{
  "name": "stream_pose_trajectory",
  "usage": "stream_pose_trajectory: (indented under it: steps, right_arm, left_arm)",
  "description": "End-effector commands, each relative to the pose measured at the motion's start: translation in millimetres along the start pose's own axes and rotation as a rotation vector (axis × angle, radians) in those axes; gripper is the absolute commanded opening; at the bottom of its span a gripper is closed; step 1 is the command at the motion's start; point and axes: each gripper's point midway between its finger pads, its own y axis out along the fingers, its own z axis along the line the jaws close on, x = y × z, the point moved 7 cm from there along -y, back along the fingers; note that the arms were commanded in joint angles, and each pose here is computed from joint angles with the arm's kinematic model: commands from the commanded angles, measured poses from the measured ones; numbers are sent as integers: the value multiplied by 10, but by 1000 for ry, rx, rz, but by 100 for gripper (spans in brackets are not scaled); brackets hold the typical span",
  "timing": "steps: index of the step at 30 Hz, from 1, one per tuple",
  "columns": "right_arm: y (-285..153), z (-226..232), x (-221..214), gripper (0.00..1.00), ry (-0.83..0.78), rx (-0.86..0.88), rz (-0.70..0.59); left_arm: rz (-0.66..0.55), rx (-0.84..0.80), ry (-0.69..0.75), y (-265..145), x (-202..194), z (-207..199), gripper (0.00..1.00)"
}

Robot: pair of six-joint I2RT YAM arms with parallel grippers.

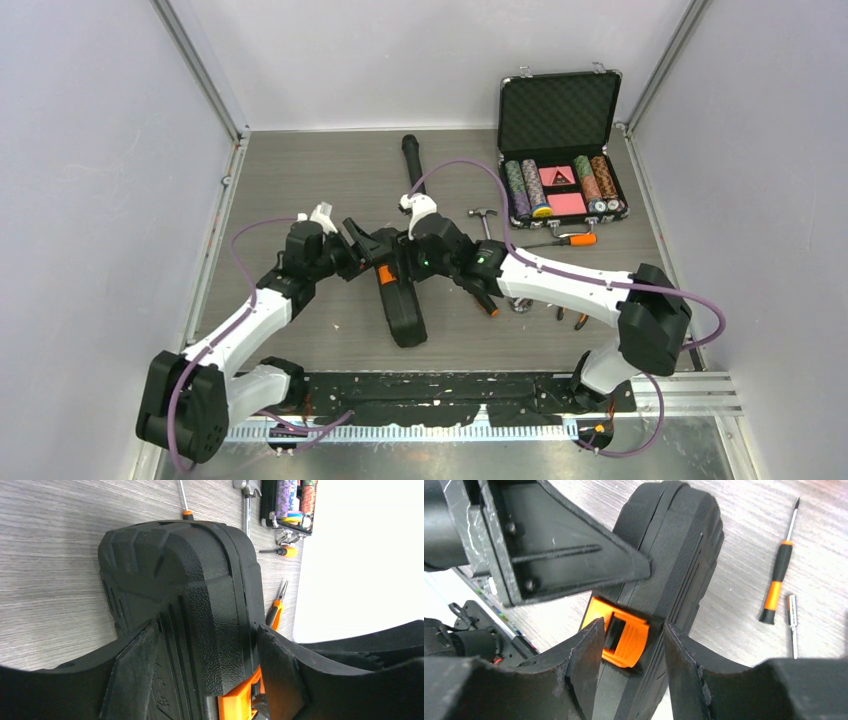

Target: Pack the tool kit

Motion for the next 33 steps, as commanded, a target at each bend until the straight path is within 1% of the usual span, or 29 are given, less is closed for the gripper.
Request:
stream_pose_trajectory:
  steps: [1, 5, 9, 12, 16, 19, 21, 23, 25, 29, 30, 33]
  right_arm:
    - [-217, 109, 148, 51, 105, 87, -83]
    - [-270, 115, 107, 49, 145, 134, -105]
    - [-269, 133, 57, 48, 162, 174, -100]
    - [-264, 175, 95, 47, 173, 211, -132]
    - [-249, 200, 76, 47, 181, 246, -120]
    - [-208, 162, 46, 47, 220, 258, -123]
    - [-191, 186, 78, 45, 248, 318, -164]
    - [-155, 166, 23, 45, 269, 351, -163]
    - [-138, 201, 68, 44, 286, 427, -212]
    - [-77, 200, 46, 37, 319, 517, -237]
    - [-34, 178, 12, 36, 329, 517, -229]
    - [-7, 205, 43, 33, 331, 575, -265]
  left_arm:
    - [39, 128, -31, 56, -182, 353, 63]
    - [44, 132, -68, 98, -250, 440, 58]
    - [57, 142, -91, 133, -317, 494, 57]
    - [58, 156, -93, 148, -358, 524, 54]
    - [53, 167, -91, 138, -387, 538, 52]
    - [42, 179, -85, 108, -398, 532, 48]
    - [27, 183, -72, 82, -403, 499, 44]
    - [9, 182, -59, 58, -405, 450, 42]
    - [-5, 188, -51, 27, -416, 414, 39]
    - [-41, 189, -30, -42, -422, 338, 34]
    - [-49, 190, -23, -58, -424, 321, 33]
    - [-64, 192, -9, -102, -443, 277, 28]
